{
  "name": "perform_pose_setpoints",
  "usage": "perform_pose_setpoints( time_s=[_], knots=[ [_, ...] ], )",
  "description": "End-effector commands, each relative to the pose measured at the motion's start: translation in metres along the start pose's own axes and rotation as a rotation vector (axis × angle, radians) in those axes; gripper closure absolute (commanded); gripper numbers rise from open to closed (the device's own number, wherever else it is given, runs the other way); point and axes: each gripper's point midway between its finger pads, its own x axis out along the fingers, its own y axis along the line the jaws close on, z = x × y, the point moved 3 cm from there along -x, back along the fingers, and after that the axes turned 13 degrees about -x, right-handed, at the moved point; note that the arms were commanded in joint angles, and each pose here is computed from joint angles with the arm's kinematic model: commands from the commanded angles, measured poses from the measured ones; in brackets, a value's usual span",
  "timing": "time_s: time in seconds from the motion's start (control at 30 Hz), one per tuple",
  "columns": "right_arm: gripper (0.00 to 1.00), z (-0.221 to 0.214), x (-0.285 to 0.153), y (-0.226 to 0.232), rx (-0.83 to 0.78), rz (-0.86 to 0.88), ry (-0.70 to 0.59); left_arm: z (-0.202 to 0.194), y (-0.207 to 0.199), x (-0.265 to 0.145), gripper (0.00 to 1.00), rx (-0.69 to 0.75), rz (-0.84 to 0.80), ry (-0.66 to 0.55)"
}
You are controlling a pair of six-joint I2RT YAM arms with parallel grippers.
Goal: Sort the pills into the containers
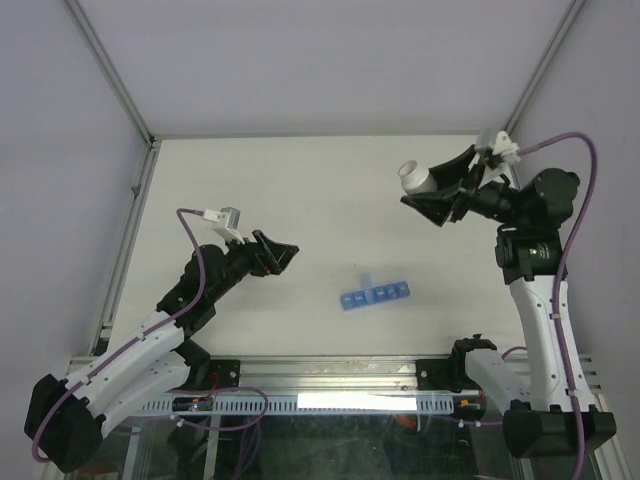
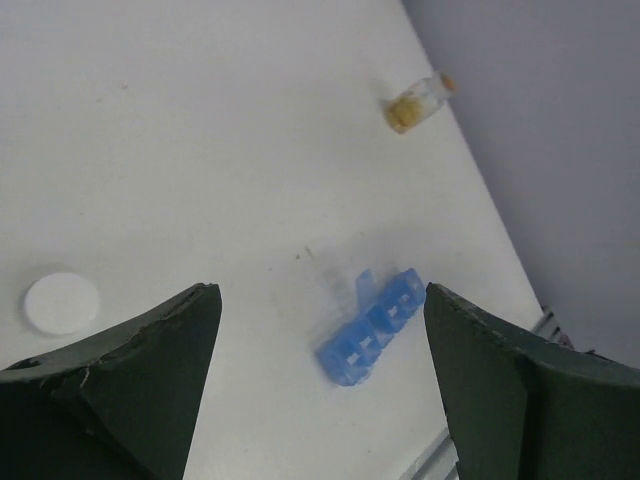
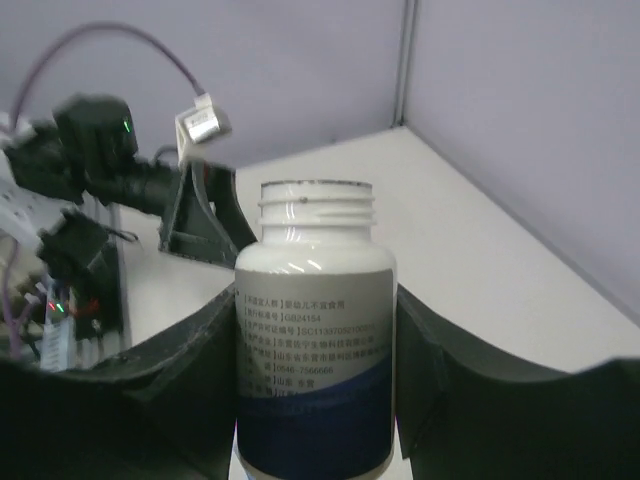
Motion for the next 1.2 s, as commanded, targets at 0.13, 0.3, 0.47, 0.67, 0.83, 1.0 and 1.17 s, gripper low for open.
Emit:
perform_pose_setpoints(
  time_s=[0.13, 0.3, 0.47, 0.67, 0.83, 1.0, 1.17],
  knots=[
    [1.00, 0.113, -0.022, 0.085, -0.096, 0.276, -0.405, 0.002, -0.076, -0.031, 0.16, 0.153, -0.535, 0.003],
    [1.00, 0.113, -0.013, 0.009, 0.054, 0.004, -0.405, 0.000, -0.091, -0.044, 0.16, 0.249, -0.730, -0.069],
    [1.00, 0.108, -0.016, -0.016, -0.008, -0.155, -0.405, -0.012, -0.094, -0.049, 0.13, 0.371, -0.873, -0.079],
    [1.00, 0.064, 0.009, 0.026, 0.000, 0.219, -0.293, -0.022, -0.086, -0.039, 0.14, 0.519, -0.899, -0.107],
    [1.00, -0.030, 0.027, 0.029, -0.171, 0.195, -0.018, -0.012, -0.062, -0.021, 0.15, 0.593, -0.729, -0.230],
    [1.00, -0.088, 0.014, 0.061, -0.300, 0.386, 0.071, 0.006, -0.028, 0.001, 0.14, 0.581, -0.431, -0.254],
    [1.00, -0.146, 0.008, 0.068, -0.300, 0.431, 0.196, 0.005, -0.017, -0.010, 0.14, 0.574, -0.421, -0.300]
  ],
)
